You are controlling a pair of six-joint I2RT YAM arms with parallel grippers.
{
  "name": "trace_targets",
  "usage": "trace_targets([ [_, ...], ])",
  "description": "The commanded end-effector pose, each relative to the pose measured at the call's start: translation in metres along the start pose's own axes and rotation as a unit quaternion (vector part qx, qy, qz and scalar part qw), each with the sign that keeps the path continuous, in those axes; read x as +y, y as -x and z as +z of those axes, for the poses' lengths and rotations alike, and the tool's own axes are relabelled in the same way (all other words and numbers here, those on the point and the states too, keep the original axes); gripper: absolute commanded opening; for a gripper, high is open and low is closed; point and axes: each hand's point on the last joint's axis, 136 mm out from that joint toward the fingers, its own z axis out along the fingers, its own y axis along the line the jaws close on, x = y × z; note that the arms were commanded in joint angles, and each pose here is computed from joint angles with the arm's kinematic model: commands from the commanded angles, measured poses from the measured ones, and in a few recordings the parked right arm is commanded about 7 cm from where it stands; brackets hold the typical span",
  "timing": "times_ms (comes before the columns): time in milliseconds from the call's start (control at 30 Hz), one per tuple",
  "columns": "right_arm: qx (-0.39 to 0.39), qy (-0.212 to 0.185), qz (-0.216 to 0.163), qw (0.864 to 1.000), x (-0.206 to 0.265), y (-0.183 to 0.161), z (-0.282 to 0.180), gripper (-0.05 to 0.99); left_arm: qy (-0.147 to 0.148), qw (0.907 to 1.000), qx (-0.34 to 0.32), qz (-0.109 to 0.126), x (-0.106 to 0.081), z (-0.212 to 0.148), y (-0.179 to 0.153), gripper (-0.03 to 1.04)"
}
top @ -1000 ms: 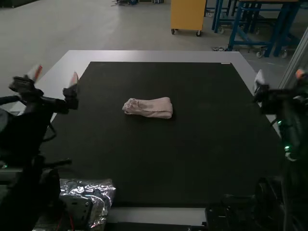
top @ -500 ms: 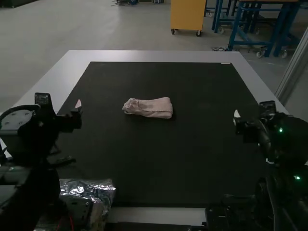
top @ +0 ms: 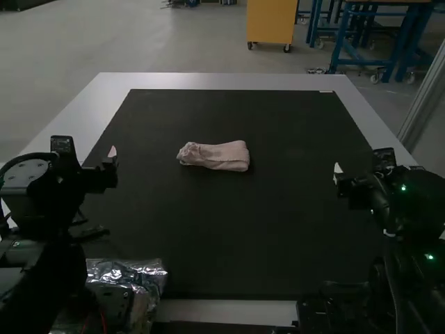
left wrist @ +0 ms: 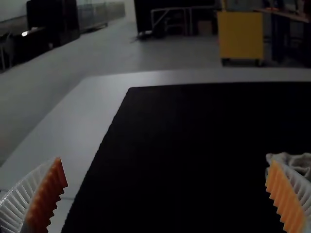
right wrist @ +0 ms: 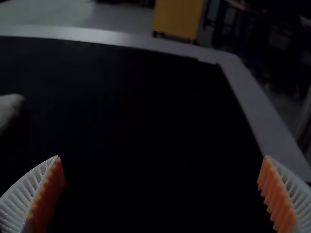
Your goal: Fold the towel.
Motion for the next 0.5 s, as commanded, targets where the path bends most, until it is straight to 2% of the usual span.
trace_targets([
  [0, 0.004, 0.044, 0.0, 0.999, 0.016, -0.0048, -0.0006, 0.91, 0.005, 1.0, 0.0, 0.004, 0.0017, 0.0002, -0.0014, 0.97],
  [467, 0.005, 0.054, -0.001, 0.999, 0.0198, -0.0056, -0.001, 0.91, 0.005, 1.0, 0.0, 0.005, 0.0017, 0.0002, -0.0014, 0.97],
])
